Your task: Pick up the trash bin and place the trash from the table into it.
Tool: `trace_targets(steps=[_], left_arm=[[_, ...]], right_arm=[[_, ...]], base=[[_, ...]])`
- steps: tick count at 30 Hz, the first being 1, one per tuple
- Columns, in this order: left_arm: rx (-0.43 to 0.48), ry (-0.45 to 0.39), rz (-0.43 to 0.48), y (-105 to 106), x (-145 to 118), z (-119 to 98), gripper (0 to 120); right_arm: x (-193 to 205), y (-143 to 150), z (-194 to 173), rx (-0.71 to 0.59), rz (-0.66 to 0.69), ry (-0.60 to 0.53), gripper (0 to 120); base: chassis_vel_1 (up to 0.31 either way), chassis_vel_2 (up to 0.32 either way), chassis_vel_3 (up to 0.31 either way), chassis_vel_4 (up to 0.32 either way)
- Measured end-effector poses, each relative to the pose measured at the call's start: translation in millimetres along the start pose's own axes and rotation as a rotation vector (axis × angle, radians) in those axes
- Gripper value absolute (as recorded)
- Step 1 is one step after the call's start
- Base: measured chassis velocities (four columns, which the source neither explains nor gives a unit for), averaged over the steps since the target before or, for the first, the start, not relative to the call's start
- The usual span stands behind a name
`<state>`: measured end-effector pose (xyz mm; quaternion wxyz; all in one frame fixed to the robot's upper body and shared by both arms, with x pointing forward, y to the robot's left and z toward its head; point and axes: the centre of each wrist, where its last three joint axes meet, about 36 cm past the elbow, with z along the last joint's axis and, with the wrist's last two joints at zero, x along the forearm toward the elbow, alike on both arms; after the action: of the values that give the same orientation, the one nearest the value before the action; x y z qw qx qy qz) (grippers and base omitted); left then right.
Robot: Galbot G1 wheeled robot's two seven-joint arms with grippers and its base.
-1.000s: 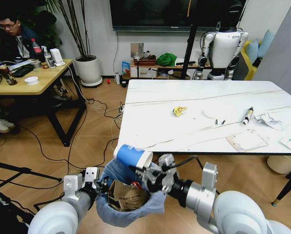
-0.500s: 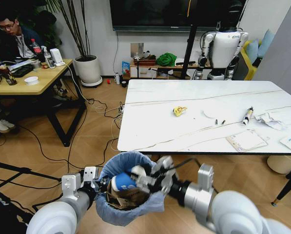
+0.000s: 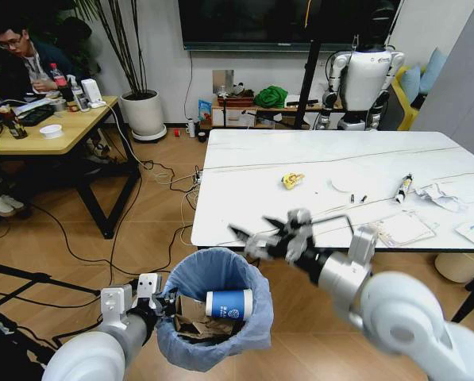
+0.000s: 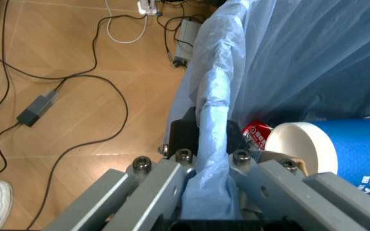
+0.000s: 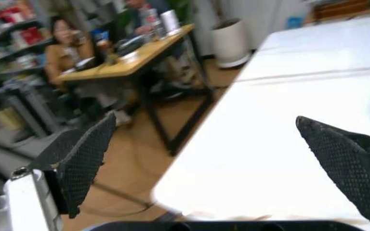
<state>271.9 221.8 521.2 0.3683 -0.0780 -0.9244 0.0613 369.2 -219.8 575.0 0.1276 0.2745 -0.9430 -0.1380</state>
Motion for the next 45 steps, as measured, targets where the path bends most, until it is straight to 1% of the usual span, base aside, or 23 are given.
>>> trace_targets(steps=[2, 3, 4, 5, 10, 11, 12, 14, 15, 19, 20, 21, 24, 27, 33, 38, 41, 44, 45], left_arm=[[-0.004, 0.0, 0.003, -0.6, -0.1, -0.1, 0], [-0.008, -0.001, 0.006, -0.8, -0.7, -0.7, 0], [-0.011, 0.0, 0.008, -0.7, -1.2, -1.0, 0], [-0.011, 0.0, 0.008, -0.7, -1.2, -1.0, 0], [-0.017, 0.004, 0.018, -0.7, -2.7, -0.9, 0], [-0.017, 0.004, 0.018, -0.7, -2.7, -0.9, 0], [-0.016, 0.004, 0.02, -1.1, -2.9, -0.6, 0], [-0.014, 0.006, 0.022, -1.6, -3.6, 0.1, 0], [-0.014, 0.006, 0.022, -1.6, -3.6, 0.1, 0], [-0.013, 0.004, 0.02, -1.1, -3.9, -0.1, 0], [-0.012, 0.003, 0.018, -0.7, -3.7, -0.4, 0], [-0.012, 0.003, 0.018, -0.7, -3.7, -0.4, 0], [-0.012, -0.001, 0.015, 0.0, -2.4, -1.2, 0], [-0.013, -0.002, 0.014, 0.6, -2.2, -1.6, 0], [-0.013, -0.004, 0.01, 1.6, -0.4, -1.8, 0], [-0.014, -0.008, 0.01, 1.9, -0.2, -2.7, 0], [-0.012, -0.008, 0.011, 1.6, 0.1, -2.4, 0], [-0.01, -0.006, 0.011, 1.3, 0.3, -1.5, 0], [-0.01, -0.006, 0.011, 1.3, 0.3, -1.5, 0]], right_arm=[[-16.1, -16.9, -4.6, 0.006, 0.075, -0.001, 100], [-28.1, -31.7, -6.0, 0.002, 0.135, 0.006, 100], [-34.8, -40.5, -6.0, -0.002, 0.167, 0.012, 100], [-34.8, -40.5, -6.0, -0.002, 0.167, 0.012, 100], [-80.6, -99.8, -6.3, -0.03, 0.347, 0.064, 100], [-80.6, -99.8, -6.3, -0.03, 0.347, 0.064, 100], [-88.8, -105.3, -7.9, -0.035, 0.37, 0.07, 100], [-114.0, -116.4, -11.0, -0.054, 0.42, 0.085, 100], [-114.0, -116.4, -11.0, -0.054, 0.42, 0.085, 100], [-166.6, -136.9, -3.5, -0.08, 0.497, 0.133, 100], [-177.7, -140.7, -0.2, -0.079, 0.512, 0.144, 100], [-177.7, -140.7, -0.2, -0.079, 0.512, 0.144, 100], [-207.2, -150.9, 9.3, -0.082, 0.54, 0.166, 100], [-217.0, -157.3, 11.7, -0.087, 0.558, 0.169, 100], [-224.0, -161.6, 11.5, -0.109, 0.565, 0.162, 100], [-237.7, -165.6, 10.4, -0.138, 0.582, 0.155, 100], [-244.8, -169.4, 7.2, -0.149, 0.603, 0.152, 98], [-249.9, -177.2, 3.6, -0.149, 0.635, 0.152, 91], [-249.9, -177.2, 3.6, -0.149, 0.635, 0.152, 91]], base=[[0.0, 0.0, 0.0, 0.0], [0.0, 0.0, 0.0, 0.0], [0.0, 0.0, 0.0, 0.0], [0.0, 0.0, 0.0, 0.0], [0.0, 0.0, 0.0, 0.0], [0.0, 0.0, 0.0, 0.0], [0.0, 0.0, 0.0, 0.0], [0.0, 0.0, 0.0, 0.0], [0.0, 0.0, 0.0, 0.0], [0.0, 0.0, 0.0, 0.0], [0.0, 0.0, 0.0, 0.0], [0.0, 0.0, 0.0, 0.0], [0.0, 0.0, 0.0, 0.0], [0.0, 0.0, 0.0, 0.0], [0.0, 0.0, 0.0, 0.0], [0.0, 0.0, 0.0, 0.0], [0.0, 0.0, 0.0, 0.0], [0.0, 0.0, 0.0, 0.0], [0.0, 0.0, 0.0, 0.0]])
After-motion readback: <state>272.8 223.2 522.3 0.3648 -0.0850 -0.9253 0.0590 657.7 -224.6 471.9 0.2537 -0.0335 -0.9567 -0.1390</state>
